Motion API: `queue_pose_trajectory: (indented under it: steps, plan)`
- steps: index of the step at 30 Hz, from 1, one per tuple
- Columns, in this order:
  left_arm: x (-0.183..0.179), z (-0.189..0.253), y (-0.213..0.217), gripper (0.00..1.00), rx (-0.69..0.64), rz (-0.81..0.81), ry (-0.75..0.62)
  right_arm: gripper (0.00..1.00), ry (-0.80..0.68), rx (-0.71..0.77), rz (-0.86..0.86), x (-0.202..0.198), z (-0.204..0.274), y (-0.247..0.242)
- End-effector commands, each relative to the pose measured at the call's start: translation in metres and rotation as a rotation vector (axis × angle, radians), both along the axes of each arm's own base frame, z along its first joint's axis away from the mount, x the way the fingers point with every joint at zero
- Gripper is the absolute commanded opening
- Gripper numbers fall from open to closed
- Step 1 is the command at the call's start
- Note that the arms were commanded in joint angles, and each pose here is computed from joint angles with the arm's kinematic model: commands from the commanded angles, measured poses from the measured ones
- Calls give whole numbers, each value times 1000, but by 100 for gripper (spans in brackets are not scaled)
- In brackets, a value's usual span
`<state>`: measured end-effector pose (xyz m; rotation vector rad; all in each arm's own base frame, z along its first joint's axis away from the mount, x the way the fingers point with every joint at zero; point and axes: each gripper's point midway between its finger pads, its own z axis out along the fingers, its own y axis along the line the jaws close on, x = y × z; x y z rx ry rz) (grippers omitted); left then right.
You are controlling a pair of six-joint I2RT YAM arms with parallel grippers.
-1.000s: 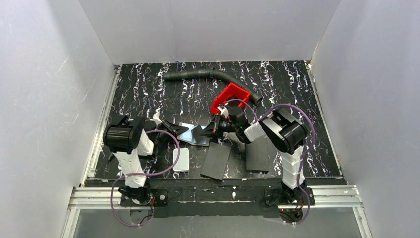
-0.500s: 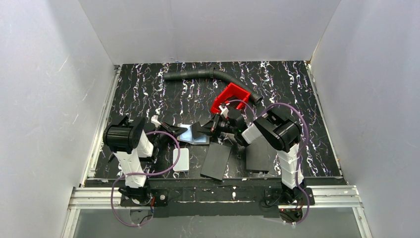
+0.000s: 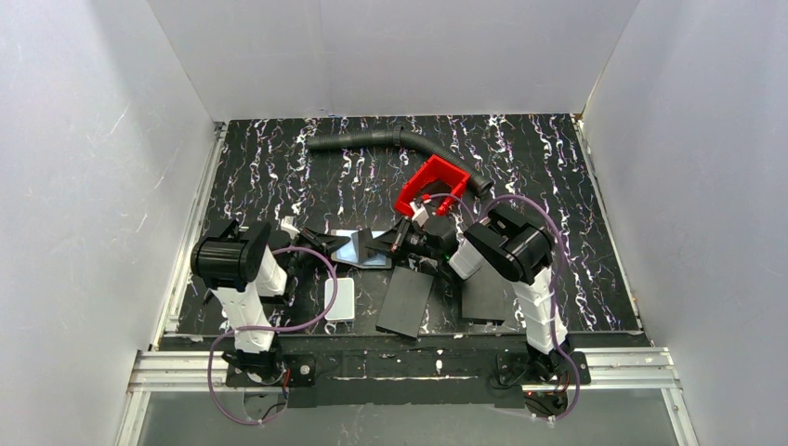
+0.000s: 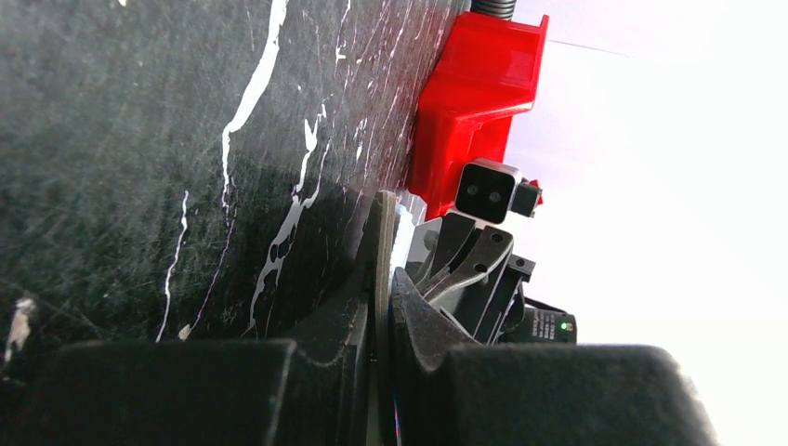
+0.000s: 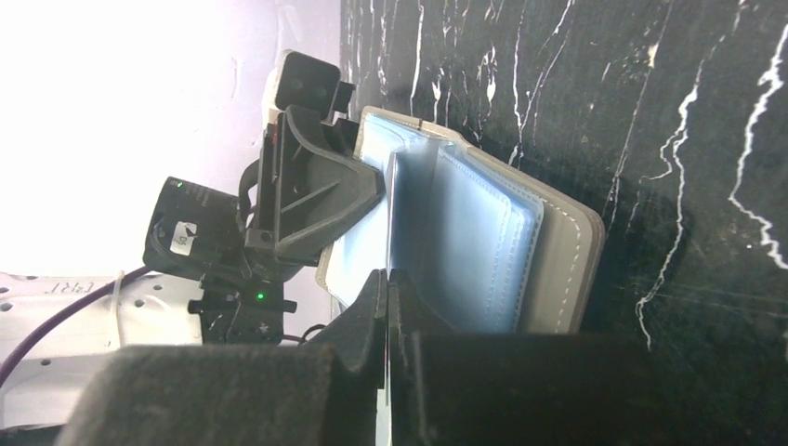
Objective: Put the credit cards into the card holder
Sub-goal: Insert the credit card into the card holder.
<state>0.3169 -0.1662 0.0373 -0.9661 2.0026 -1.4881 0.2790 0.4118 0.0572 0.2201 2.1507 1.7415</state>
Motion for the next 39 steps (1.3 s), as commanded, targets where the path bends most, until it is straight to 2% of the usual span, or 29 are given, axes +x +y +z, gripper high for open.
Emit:
queue_pose_trajectory:
  steps: [1, 6, 28, 39]
  plan:
    - [1, 14, 0, 0, -22, 9, -32, 1, -15, 83, -13, -8, 5, 2]
    - [3, 17, 0, 0, -29, 15, -36, 1, -12, 156, -64, -1, 13, -1]
    - [1, 17, -2, 0, -24, -8, -47, 1, 16, 203, -88, 7, 6, -13]
    - [4, 18, -1, 0, -4, 4, -70, 1, 76, 161, -149, 13, -7, -22]
